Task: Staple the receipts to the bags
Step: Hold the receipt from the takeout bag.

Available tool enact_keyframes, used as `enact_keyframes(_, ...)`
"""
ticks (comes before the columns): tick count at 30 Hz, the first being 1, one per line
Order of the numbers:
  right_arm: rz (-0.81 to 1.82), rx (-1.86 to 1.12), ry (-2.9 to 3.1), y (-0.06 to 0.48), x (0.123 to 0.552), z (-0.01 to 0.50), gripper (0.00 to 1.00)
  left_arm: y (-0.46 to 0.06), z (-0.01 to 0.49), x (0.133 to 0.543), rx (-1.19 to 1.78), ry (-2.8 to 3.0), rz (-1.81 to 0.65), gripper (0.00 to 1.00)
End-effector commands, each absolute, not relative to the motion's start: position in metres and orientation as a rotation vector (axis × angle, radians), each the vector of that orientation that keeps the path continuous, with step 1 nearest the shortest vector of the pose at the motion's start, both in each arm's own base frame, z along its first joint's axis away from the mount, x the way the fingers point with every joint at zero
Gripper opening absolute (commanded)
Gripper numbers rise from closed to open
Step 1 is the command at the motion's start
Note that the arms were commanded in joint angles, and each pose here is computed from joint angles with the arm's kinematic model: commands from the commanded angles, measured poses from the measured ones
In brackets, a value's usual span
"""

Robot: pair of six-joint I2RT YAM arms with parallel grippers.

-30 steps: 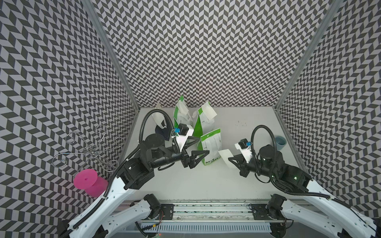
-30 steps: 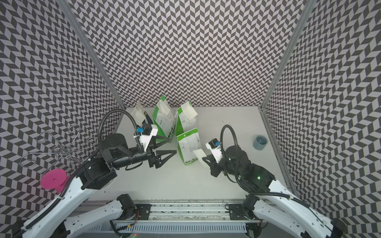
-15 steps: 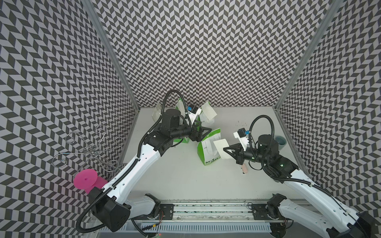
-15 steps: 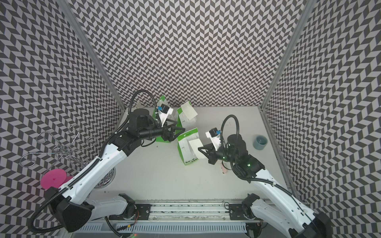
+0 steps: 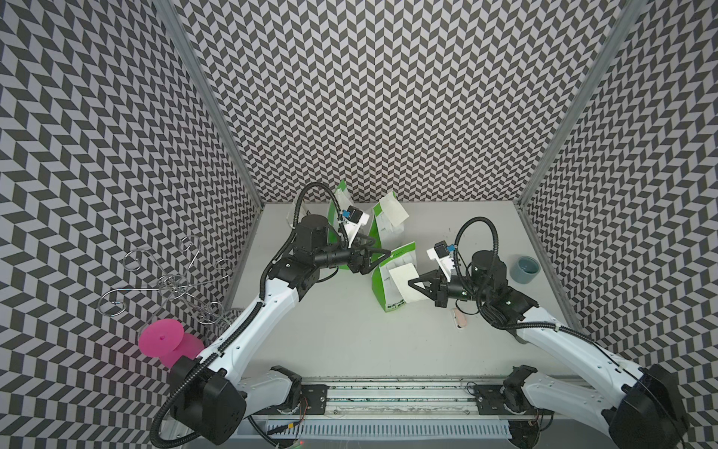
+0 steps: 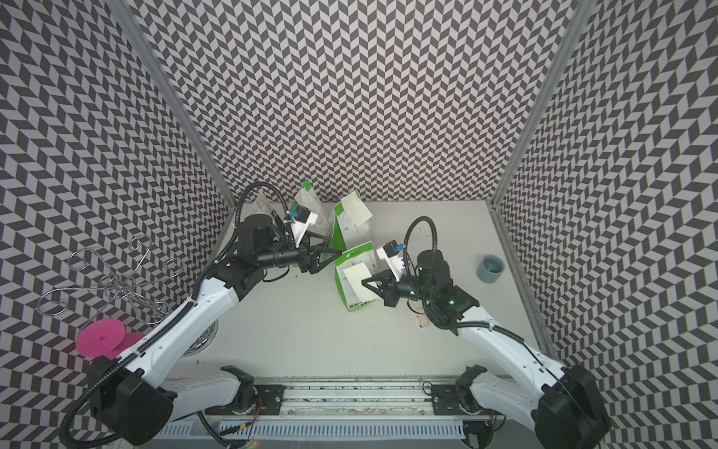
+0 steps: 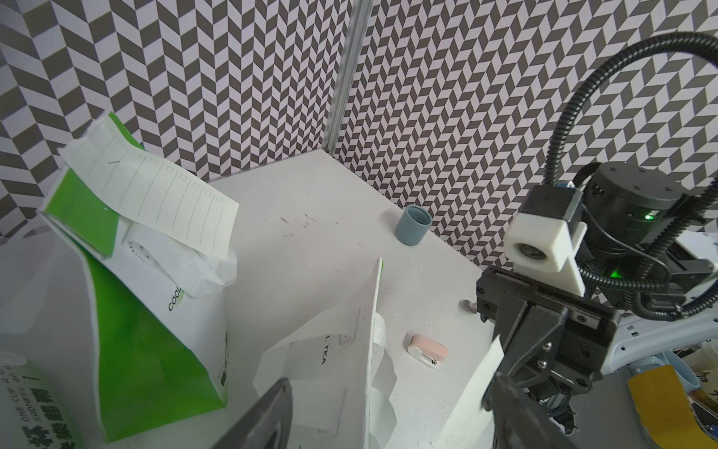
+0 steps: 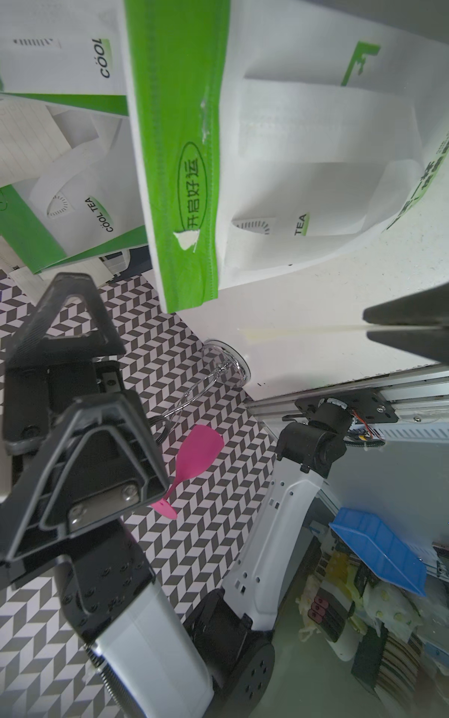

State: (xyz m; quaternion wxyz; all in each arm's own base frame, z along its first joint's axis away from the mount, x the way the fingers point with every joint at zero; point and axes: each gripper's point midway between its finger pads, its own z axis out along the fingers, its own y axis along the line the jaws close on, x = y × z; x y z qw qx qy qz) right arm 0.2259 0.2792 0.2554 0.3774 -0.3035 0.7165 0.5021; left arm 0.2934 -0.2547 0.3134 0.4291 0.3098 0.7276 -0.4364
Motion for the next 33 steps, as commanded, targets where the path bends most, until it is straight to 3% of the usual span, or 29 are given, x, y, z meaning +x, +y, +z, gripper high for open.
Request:
enact_keyframes(1,1.298,-0.796,1.703,0.285,0.232,0.287,0.0,-0.261,0.318,0.293,0.813,1.762,-1.128,0.8)
enact_keyframes(19,1.344,-0.648,1.731,0.293,0.259,0.268,0.0,-0.278,0.292,0.298,0.894,1.761,-1.118,0.79)
enact_keyframes(33,1.332,-0.549,1.764,0.288,0.27,0.254,0.0,-0.287,0.276,0.293,0.94,1.804,-1.101,0.72)
